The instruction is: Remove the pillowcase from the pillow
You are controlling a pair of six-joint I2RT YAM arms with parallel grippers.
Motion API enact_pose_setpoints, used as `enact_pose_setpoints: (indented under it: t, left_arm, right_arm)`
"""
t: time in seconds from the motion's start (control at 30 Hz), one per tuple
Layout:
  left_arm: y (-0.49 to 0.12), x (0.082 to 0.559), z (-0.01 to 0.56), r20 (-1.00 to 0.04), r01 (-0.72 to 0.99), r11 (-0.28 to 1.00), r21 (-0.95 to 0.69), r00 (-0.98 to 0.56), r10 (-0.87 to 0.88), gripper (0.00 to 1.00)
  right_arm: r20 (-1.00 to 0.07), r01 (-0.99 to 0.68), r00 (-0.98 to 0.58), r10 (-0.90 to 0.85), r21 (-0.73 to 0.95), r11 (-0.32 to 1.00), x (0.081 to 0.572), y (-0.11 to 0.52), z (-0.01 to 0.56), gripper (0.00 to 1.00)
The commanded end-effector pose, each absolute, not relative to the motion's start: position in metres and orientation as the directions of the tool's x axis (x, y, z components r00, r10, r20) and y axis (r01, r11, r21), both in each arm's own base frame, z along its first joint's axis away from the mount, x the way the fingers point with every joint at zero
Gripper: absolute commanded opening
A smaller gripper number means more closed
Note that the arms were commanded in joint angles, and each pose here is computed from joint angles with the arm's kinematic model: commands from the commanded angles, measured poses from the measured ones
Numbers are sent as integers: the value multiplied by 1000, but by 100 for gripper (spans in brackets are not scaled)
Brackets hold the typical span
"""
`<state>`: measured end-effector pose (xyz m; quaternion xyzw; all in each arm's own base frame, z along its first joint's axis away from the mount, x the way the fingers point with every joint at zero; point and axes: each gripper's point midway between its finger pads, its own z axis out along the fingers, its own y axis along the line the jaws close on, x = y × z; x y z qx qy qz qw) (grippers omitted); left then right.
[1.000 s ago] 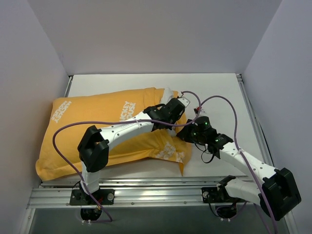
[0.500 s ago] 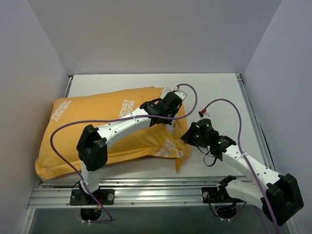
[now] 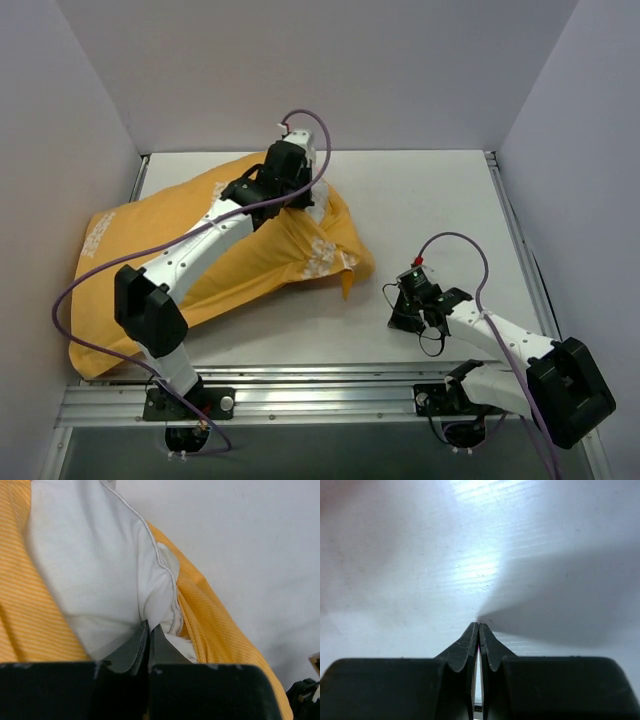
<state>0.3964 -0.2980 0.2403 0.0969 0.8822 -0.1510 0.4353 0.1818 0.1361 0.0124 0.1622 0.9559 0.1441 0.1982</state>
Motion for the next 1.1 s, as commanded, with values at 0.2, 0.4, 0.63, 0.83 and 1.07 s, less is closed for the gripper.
enact_pose_setpoints:
  t: [0.2, 0.4, 0.63, 0.83, 1.07]
  left_arm:
    - [-311, 401, 359, -872, 391, 825, -409, -433, -227, 2]
    - [-327, 386, 309, -856, 407, 838, -365, -501, -129, 2]
    - [-348, 372, 256, -838, 432, 858, -279, -546, 2, 2]
    - [-356, 366, 231, -824, 433, 866, -248, -565, 46, 2]
    - [-355, 367, 222, -824, 426, 878, -218, -562, 68, 2]
  right_arm:
    - [-372, 219, -846, 383, 412, 885, 201, 150, 39, 0]
    - [-554, 108, -737, 387, 468, 877, 245, 158, 150, 6]
    - [-611, 76, -686, 394, 479, 875, 281, 174, 207, 57]
    - [-580, 78, -723, 376, 472, 878, 296, 204, 192, 76]
    - [-507, 98, -804, 311, 403, 910, 282, 221, 131, 67]
